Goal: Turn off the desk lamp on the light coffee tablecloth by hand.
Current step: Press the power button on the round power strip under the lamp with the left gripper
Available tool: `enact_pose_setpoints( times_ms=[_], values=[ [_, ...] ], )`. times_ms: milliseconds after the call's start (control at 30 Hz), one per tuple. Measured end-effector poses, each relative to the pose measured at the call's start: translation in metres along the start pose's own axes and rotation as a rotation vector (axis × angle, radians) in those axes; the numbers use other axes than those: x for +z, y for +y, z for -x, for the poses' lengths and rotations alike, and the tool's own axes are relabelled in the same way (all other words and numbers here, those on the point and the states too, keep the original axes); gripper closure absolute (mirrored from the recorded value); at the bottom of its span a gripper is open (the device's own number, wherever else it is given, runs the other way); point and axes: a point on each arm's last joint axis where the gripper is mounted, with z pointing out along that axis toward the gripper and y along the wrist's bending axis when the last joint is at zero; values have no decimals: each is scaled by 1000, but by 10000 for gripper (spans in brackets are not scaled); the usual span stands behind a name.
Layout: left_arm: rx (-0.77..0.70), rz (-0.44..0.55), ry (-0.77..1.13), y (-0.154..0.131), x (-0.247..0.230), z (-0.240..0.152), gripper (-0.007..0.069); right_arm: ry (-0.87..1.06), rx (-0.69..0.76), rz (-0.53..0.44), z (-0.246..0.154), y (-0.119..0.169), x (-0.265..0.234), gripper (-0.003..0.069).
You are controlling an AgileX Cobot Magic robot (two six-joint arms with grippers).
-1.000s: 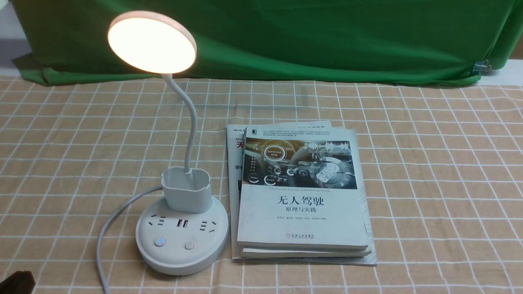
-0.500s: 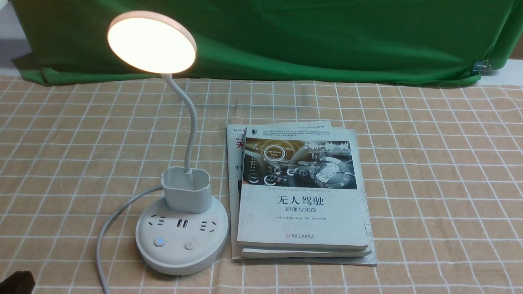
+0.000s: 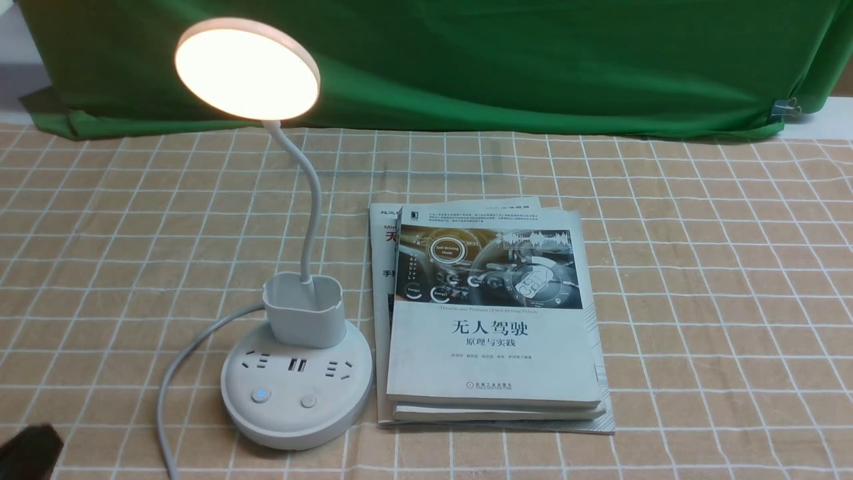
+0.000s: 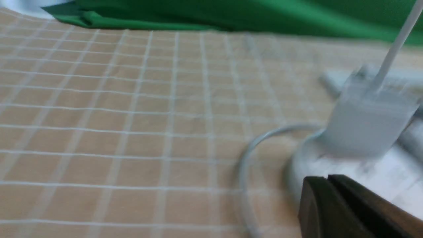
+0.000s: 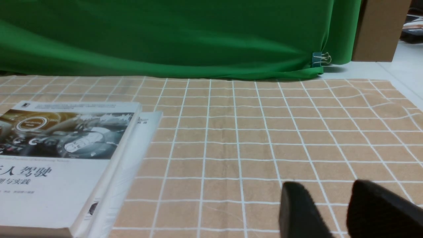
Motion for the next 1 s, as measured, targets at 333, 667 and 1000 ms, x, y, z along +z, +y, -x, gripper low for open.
enact_pose_setpoints(
  times_ms=[333, 667, 1000],
  values=[
    [-475, -1, -228, 5, -2, 20, 620, 0, 0, 0, 0, 0, 0, 417],
    [-329, -113, 115, -27, 4, 58, 620, 0, 0, 0, 0, 0, 0, 417],
    [-46, -58, 875, -34, 65, 78, 620, 0, 0, 0, 0, 0, 0, 417]
  ],
)
